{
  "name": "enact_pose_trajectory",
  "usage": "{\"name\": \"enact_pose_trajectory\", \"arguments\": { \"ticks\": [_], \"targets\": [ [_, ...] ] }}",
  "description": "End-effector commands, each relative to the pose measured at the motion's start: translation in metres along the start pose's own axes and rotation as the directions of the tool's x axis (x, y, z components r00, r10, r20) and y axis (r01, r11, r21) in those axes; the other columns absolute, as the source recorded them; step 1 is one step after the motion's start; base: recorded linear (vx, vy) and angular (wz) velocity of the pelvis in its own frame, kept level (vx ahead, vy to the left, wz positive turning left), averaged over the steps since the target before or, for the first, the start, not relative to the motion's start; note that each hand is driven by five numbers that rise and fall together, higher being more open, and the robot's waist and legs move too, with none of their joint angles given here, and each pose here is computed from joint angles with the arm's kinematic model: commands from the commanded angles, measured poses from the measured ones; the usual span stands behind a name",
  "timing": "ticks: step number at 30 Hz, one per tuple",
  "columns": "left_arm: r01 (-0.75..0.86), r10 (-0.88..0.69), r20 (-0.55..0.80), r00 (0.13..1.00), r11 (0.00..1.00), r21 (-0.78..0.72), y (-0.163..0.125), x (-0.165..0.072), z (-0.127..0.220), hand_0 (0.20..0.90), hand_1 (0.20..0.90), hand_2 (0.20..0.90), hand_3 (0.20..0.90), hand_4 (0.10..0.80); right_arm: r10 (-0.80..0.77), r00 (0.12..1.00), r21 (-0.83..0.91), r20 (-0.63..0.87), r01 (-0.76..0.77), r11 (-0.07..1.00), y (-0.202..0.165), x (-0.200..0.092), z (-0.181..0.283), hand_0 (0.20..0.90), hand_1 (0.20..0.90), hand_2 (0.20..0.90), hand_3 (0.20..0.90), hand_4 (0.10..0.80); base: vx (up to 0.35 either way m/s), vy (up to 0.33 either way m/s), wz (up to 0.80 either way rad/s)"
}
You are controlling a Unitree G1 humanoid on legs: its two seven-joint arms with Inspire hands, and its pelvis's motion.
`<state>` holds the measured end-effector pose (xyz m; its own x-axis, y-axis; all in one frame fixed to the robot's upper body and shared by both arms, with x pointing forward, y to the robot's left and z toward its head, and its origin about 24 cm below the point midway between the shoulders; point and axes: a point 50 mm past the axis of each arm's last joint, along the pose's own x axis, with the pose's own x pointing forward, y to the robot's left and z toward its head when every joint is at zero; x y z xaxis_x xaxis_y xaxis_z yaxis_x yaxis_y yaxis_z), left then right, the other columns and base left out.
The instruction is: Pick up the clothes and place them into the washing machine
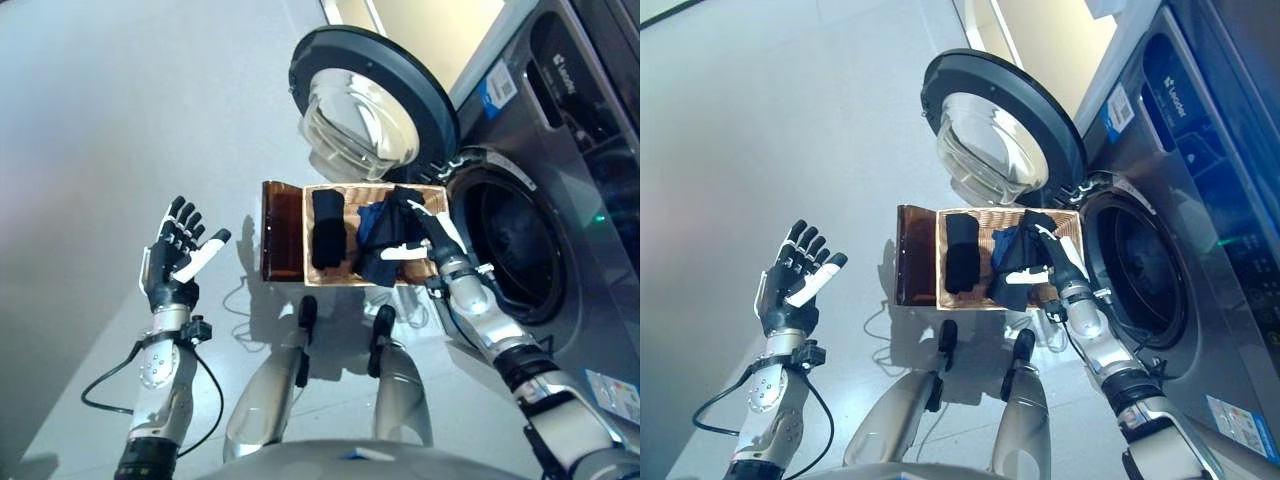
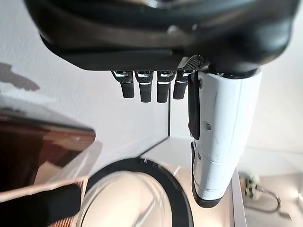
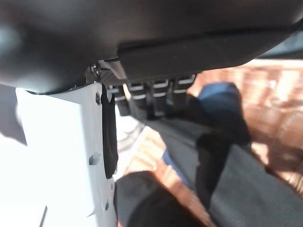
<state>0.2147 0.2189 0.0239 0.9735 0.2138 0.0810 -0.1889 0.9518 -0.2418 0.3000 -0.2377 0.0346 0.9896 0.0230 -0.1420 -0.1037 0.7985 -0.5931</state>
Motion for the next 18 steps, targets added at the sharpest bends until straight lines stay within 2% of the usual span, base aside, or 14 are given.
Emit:
{"name": "enact_pose_trajectory", "arguments": {
  "ticks": [1,7,9,13,18],
  "targets": [
    [0.03,-0.038,0.15,0.988,0.998,0.051,0.011,0.0,0.032,0.9,0.9,0.9,0.9,0.8,0.059,0.988,-0.146,0.146,-0.037,0.989,-0.025,-0.001,0.024,0.9,0.9,0.9,0.9,0.8,0.0,0.0,0.0],
    [0.081,-0.091,0.16,0.983,0.994,0.072,0.008,0.0,0.037,0.9,0.9,0.9,0.9,0.8,0.211,0.961,-0.276,0.178,-0.157,0.948,-0.035,-0.008,0.036,0.9,0.9,0.9,0.9,0.8,-0.002,-0.017,-0.01],
    [0.08,-0.091,0.157,0.983,0.994,0.075,0.009,0.0,0.037,0.9,0.9,0.9,0.9,0.8,0.213,0.963,-0.286,0.165,-0.16,0.945,-0.035,-0.006,0.035,0.9,0.9,0.9,0.9,0.8,0.0,0.0,0.0],
    [0.067,-0.082,0.17,0.982,0.993,0.093,0.01,0.0,0.039,0.9,0.9,0.9,0.9,0.8,0.215,0.956,-0.445,0.2,-0.107,0.889,-0.04,-0.001,0.046,0.9,0.9,0.9,0.9,0.8,0.0,0.0,0.0],
    [0.064,-0.08,0.183,0.98,0.994,0.092,0.008,0.001,0.04,0.9,0.9,0.9,0.9,0.8,0.154,0.971,-0.43,0.18,-0.063,0.901,-0.039,0.004,0.038,0.9,0.9,0.9,0.9,0.8,0.0,0.0,0.0]
  ]
}}
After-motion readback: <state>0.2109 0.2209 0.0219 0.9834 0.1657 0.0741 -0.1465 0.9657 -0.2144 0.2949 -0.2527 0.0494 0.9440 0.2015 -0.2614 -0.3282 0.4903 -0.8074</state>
